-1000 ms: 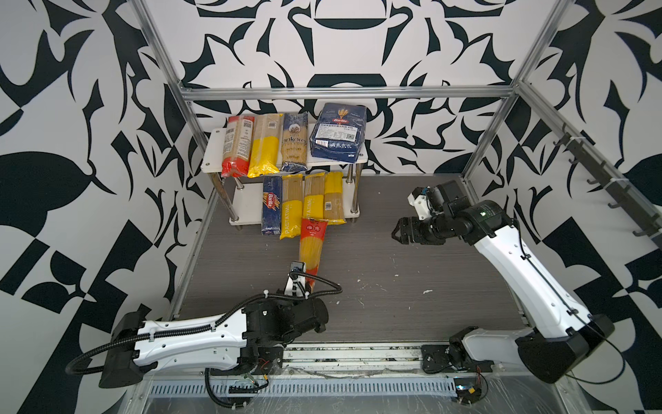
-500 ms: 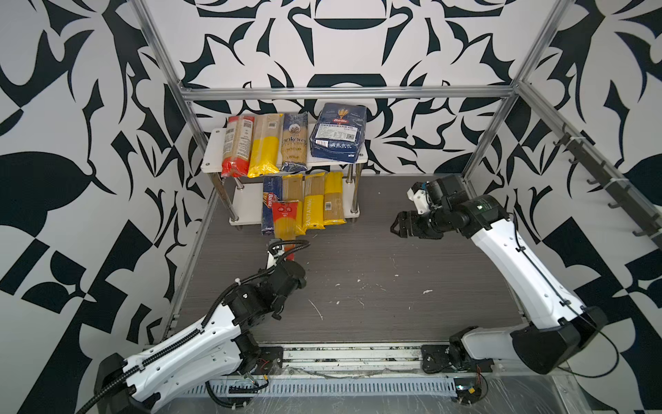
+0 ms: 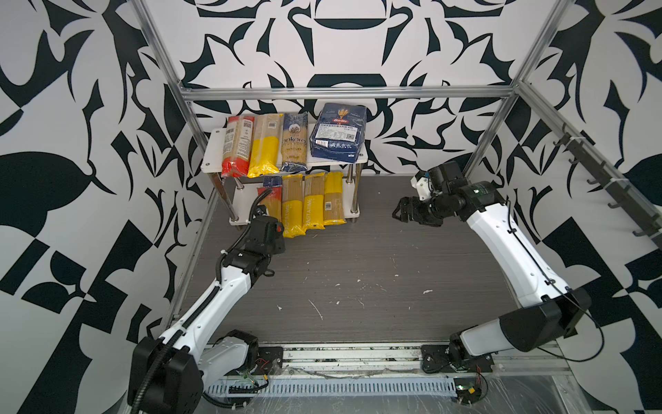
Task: Arrange pasta packages on shelves
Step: Place the pasta bag on the shelf.
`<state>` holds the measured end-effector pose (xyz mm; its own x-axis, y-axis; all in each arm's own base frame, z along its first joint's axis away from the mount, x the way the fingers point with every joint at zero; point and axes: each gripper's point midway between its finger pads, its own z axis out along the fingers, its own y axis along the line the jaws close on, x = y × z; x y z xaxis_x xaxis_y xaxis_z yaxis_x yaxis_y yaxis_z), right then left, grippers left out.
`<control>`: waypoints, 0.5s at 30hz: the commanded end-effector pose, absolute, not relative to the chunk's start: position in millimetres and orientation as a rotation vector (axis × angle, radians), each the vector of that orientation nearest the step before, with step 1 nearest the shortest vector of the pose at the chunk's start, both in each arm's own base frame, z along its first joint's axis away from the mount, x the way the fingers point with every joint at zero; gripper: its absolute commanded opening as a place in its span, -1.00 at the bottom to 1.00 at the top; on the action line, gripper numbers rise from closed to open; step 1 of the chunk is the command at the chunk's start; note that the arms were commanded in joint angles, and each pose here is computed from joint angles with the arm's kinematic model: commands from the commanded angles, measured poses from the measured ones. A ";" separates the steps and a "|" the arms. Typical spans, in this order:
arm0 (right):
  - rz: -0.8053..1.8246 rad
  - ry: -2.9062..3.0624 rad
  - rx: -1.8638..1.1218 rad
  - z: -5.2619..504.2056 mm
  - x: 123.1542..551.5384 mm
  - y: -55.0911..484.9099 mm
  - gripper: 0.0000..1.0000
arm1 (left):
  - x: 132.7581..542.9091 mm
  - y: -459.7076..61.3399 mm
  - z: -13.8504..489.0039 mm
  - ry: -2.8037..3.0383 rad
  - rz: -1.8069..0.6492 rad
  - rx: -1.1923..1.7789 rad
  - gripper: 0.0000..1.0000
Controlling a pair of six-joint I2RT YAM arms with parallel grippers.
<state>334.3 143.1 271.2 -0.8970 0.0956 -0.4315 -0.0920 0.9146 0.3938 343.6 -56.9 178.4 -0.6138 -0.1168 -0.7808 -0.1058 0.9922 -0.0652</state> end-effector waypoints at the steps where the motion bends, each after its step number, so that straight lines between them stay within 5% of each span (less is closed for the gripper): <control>1: 0.580 2.568 -0.009 290.4 344.9 139.7 0.65 | 390.3 -57.1 252.1 1.977 -0.119 -0.145 -1.00; 15: 0.519 2.591 0.119 289.4 371.1 114.1 0.64 | 468.1 12.5 227.6 2.026 -0.070 -0.199 -1.00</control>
<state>369.3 119.5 273.8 -0.8929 0.1646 -0.4190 -0.0131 0.9208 0.3897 425.2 6.4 152.6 -0.6473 -0.1840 -0.7397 -0.1666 0.9811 -0.0984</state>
